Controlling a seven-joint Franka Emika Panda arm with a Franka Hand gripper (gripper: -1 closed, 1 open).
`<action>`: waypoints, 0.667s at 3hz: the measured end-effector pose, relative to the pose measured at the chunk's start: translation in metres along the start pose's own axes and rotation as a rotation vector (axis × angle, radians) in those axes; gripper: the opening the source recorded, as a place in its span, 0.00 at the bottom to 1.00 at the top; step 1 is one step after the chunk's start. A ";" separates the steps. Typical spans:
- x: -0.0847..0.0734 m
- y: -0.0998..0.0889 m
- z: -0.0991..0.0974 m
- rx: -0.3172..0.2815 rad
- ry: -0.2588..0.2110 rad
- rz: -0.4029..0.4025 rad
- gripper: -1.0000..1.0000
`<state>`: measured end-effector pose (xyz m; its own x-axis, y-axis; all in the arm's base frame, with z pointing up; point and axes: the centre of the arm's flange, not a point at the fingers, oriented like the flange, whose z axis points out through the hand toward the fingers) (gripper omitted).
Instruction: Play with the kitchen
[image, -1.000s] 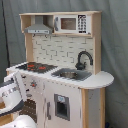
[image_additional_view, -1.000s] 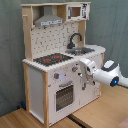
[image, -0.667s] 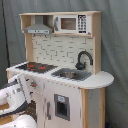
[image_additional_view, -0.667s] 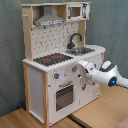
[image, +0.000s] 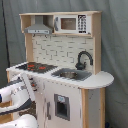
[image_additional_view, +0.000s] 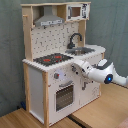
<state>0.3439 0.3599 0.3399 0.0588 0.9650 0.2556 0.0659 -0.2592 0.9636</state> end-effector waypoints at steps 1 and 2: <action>0.000 0.000 0.000 0.000 0.000 -0.001 0.00; 0.000 0.003 0.001 -0.003 0.000 -0.009 0.00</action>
<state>0.3453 0.3593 0.3422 0.0582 0.9672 0.2472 0.0635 -0.2507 0.9660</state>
